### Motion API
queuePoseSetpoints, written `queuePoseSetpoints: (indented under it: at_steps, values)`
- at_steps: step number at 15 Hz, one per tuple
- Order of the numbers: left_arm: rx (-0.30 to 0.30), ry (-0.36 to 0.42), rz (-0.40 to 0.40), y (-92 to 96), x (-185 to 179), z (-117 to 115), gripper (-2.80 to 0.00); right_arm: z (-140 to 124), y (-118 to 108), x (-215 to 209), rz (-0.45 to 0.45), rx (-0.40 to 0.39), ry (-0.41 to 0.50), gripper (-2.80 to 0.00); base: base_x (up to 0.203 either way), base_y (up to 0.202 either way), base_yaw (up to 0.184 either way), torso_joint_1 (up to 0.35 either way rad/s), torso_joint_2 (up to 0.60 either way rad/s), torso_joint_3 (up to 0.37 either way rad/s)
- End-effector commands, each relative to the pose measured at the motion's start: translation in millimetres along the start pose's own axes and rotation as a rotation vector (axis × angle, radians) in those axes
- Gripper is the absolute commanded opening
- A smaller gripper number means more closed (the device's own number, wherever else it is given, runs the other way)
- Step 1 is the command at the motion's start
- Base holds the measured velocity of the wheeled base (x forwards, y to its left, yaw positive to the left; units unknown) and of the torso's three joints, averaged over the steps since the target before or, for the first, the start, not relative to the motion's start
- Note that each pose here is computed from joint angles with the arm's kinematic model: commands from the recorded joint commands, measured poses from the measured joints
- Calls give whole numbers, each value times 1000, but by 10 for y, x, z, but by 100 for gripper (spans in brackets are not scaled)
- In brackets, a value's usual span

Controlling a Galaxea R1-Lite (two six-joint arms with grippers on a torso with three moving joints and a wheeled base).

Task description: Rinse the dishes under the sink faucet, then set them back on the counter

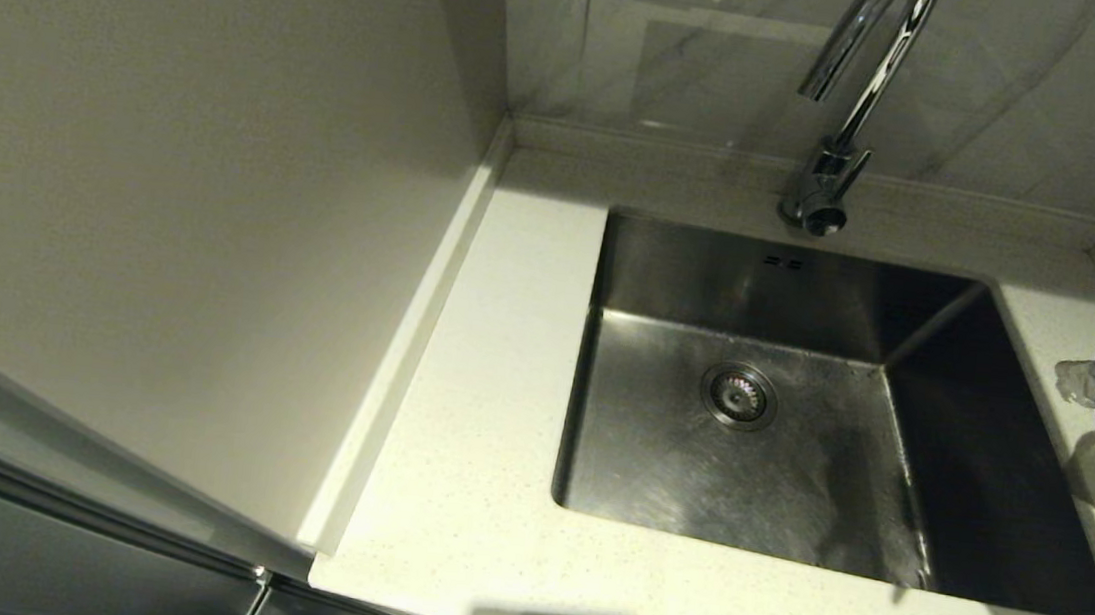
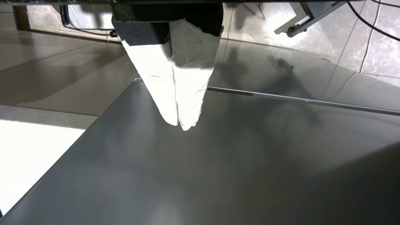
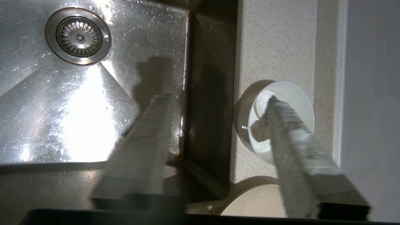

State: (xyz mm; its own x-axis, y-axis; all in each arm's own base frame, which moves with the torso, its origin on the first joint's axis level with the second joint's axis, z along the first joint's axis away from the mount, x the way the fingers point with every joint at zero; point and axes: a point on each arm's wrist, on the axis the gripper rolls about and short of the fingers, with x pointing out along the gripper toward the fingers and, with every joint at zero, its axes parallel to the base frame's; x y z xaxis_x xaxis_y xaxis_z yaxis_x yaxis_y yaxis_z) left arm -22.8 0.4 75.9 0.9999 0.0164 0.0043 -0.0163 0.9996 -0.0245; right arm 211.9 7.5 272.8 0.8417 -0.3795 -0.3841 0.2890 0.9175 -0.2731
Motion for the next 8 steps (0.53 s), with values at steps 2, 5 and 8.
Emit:
queuePoseSetpoints:
  at_steps: [2, 5, 8]
  values:
    - [0, -3, 0, 0, -2, 0, -280, -1, -31, -61, -5, 5, -12, -280, 0, 0, 0, 0, 0, 0]
    - [0, -3, 0, 0, -2, 0, -280, -8, -166, -324, -13, 35, -73, -280, 0, 0, 0, 0, 0, 0]
    - [0, -3, 0, 0, -2, 0, -280, -307, -362, -745, -25, 87, -129, -280, 0, 0, 0, 0, 0, 0]
